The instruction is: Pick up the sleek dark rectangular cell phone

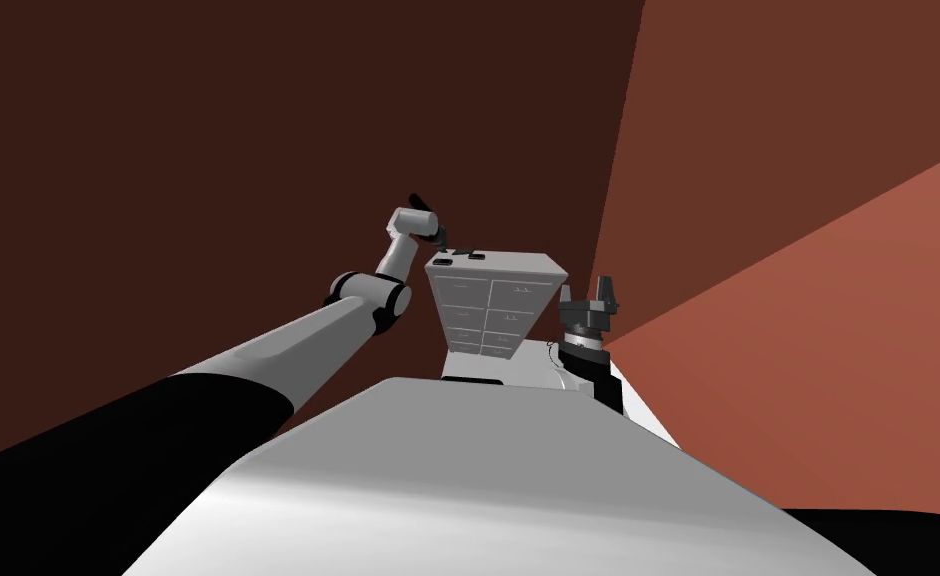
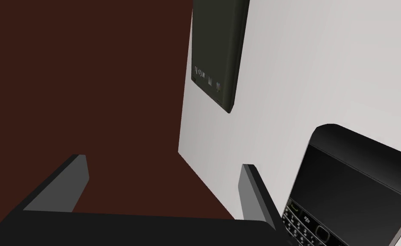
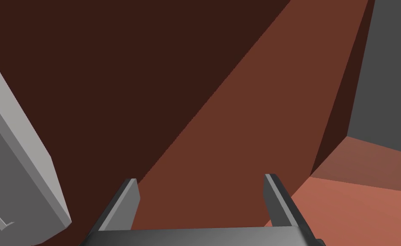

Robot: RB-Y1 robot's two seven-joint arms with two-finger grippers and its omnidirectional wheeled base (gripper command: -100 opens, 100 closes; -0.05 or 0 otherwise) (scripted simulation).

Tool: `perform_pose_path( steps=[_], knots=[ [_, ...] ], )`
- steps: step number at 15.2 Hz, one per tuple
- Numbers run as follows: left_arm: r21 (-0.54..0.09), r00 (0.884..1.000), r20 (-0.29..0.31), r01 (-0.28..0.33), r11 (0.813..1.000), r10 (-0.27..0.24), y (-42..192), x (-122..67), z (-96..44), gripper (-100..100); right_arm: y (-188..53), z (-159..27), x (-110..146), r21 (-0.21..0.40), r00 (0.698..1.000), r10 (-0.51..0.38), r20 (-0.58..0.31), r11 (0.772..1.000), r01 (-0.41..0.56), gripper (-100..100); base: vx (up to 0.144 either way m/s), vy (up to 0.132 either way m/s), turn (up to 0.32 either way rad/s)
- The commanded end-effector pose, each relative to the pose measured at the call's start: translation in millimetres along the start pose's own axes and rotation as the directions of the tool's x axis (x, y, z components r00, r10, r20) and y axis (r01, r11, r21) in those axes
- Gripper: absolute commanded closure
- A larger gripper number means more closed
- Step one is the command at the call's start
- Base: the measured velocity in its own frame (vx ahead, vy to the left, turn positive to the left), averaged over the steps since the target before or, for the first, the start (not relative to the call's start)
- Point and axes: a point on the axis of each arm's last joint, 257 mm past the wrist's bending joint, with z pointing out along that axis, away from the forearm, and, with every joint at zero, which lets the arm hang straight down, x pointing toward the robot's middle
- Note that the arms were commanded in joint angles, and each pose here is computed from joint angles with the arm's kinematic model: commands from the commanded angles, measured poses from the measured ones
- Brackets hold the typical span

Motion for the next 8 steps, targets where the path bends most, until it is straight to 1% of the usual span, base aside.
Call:
perform_pose_path(
  steps=[1,2,3,4,6,7,8],
  knots=[
    [-0.05,1.0,0.006,0.012,0.999,-0.012,3,1.9,-3.2,-100,0,0.0,0,0.0,1.0,0.0,0.0,1.0,0.0,0,0.015,0.023,-0.03],
    [-0.07,1.0,0.01,0.012,0.998,-0.012,8,1.0,-3.5,-100,0,0.0,0,0.0,1.0,0.0,0.0,1.0,0.0,0,0.013,0.02,-0.011],
    [-0.074,1.0,0.011,0.012,0.997,-0.011,9,0.8,-3.6,-100,0,0.0,0,0.0,1.0,0.0,0.0,1.0,0.0,0,0.007,0.011,0.002],
    [-0.107,1.0,0.013,0.026,0.994,-0.024,6,5.4,-8.5,-100,0,0.0,0,0.0,1.0,0.0,0.0,1.0,0.0,0,0.009,0.016,-0.02],
    [-0.15,0.999,0.023,0.028,0.988,-0.025,16,3.5,-9.3,-100,0,0.0,0,0.0,1.0,0.0,0.0,1.0,0.0,0,0.014,0.018,-0.02],
    [-0.17,0.999,0.023,0.039,0.985,-0.035,11,8.8,-15.2,-100,0,0.0,0,0.0,1.0,0.0,0.0,1.0,0.0,0,0.018,0.02,-0.021],
    [-0.197,0.999,0.03,0.042,0.979,-0.037,16,8.0,-16.3,-100,0,0.0,0,0.0,1.0,0.0,0.0,1.0,0.0,0,0.023,0.022,-0.028]
  ],
)
